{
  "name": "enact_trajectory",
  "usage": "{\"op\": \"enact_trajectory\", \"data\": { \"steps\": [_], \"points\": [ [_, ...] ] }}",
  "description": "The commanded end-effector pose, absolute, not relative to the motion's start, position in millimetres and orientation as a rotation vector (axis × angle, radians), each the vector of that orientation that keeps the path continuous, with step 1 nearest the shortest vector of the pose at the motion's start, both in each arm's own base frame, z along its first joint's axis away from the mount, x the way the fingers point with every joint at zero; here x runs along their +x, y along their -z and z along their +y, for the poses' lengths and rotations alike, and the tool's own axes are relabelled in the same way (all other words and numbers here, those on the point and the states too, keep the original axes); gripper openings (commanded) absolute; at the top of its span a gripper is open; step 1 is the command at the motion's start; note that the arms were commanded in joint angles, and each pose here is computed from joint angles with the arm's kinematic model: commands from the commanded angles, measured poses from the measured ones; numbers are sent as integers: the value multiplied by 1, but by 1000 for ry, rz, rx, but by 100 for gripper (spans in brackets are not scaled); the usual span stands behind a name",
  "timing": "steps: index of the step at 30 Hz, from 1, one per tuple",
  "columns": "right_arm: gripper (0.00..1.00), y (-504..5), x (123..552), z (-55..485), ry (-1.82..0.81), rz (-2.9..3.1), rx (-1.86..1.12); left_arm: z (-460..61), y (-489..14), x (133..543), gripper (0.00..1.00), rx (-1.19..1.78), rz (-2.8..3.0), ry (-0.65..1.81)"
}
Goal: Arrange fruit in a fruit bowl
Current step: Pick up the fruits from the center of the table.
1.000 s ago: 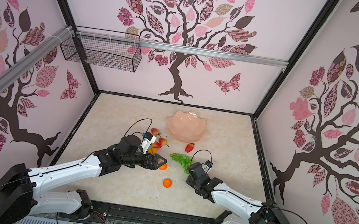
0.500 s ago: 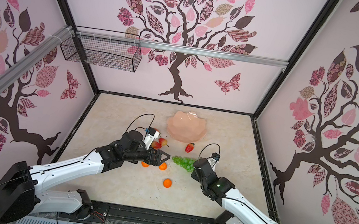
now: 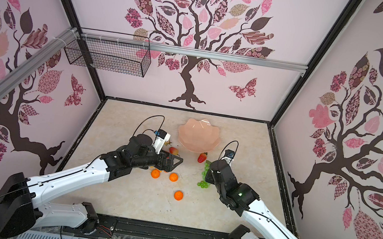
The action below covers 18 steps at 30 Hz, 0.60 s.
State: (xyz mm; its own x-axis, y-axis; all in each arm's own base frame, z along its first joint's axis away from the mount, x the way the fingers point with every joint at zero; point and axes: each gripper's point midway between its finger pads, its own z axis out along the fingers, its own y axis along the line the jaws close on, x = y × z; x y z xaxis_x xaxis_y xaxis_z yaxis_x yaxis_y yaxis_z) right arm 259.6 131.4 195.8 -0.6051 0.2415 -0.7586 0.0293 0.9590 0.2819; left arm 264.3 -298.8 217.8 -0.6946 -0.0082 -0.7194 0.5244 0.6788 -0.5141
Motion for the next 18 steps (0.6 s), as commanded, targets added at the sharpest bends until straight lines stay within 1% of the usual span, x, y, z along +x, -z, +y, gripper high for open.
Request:
{"op": "enact_trajectory", "data": {
  "steps": [1, 7, 18],
  "points": [
    [0, -236, 268, 132, -286, 2114, 120, -293, -247, 275, 98, 358, 2119, 902],
    [0, -271, 278, 142, -286, 2047, 27, -288, -251, 289, 98, 311, 2126, 856],
    [0, -339, 308, 166, -296, 1948, -44, -279, -285, 317, 98, 234, 2066, 866]
  ]
}}
